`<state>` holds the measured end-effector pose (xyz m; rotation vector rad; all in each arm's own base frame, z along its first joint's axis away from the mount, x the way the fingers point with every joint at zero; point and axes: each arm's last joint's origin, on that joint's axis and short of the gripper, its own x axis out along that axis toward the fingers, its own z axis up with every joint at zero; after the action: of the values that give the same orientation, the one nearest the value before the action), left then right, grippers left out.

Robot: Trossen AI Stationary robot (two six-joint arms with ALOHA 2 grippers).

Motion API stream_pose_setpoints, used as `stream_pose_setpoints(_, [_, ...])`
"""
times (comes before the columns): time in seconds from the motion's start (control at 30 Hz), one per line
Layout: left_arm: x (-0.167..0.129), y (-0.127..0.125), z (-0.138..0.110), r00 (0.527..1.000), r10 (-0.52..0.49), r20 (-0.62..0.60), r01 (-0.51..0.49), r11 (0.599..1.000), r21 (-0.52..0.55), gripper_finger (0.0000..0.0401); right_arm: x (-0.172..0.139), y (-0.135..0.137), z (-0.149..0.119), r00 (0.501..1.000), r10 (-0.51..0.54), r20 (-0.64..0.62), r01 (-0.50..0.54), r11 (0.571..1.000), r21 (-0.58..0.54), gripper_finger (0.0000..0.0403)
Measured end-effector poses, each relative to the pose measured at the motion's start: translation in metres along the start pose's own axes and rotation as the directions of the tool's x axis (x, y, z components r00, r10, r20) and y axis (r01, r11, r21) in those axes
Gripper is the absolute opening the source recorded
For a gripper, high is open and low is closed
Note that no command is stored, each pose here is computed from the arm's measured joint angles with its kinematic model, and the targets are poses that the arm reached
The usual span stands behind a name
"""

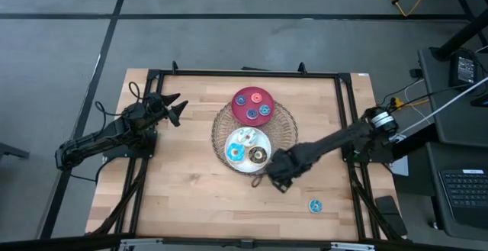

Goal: Pick & Place donuts
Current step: Put the small light blue donut on the red plate

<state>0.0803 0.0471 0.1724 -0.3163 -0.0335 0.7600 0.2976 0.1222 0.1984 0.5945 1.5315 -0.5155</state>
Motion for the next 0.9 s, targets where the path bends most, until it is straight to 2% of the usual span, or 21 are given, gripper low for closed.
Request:
stream_pose_setpoints(0.23, [0.0,0.0,0.0,1.0,0.0,0.0,0.0,1.0,0.0,0.0267,0.008,-0.009,-0.055,0.999,-0.033,-0.044,0.033,0.999,0.015,0.028])
stream_pose_setpoints(0.53, [0.0,0.0,0.0,1.0,0.0,0.0,0.0,1.0,0.0,0.0267,0.018,-0.002,-0.115,0.999,-0.013,-0.05,0.013,1.0,0.002,0.028])
stream_pose_setpoints(0.73, [0.0,0.0,0.0,1.0,0.0,0.0,0.0,1.0,0.0,0.0267,0.032,-0.006,-0.14,0.999,-0.024,-0.036,0.025,0.999,0.026,0.028])
stream_pose_setpoints(0.9, [0.0,0.0,0.0,1.0,0.0,0.0,0.0,1.0,0.0,0.0267,0.038,-0.008,-0.144,0.999,-0.02,-0.025,0.02,0.999,0.037,0.028])
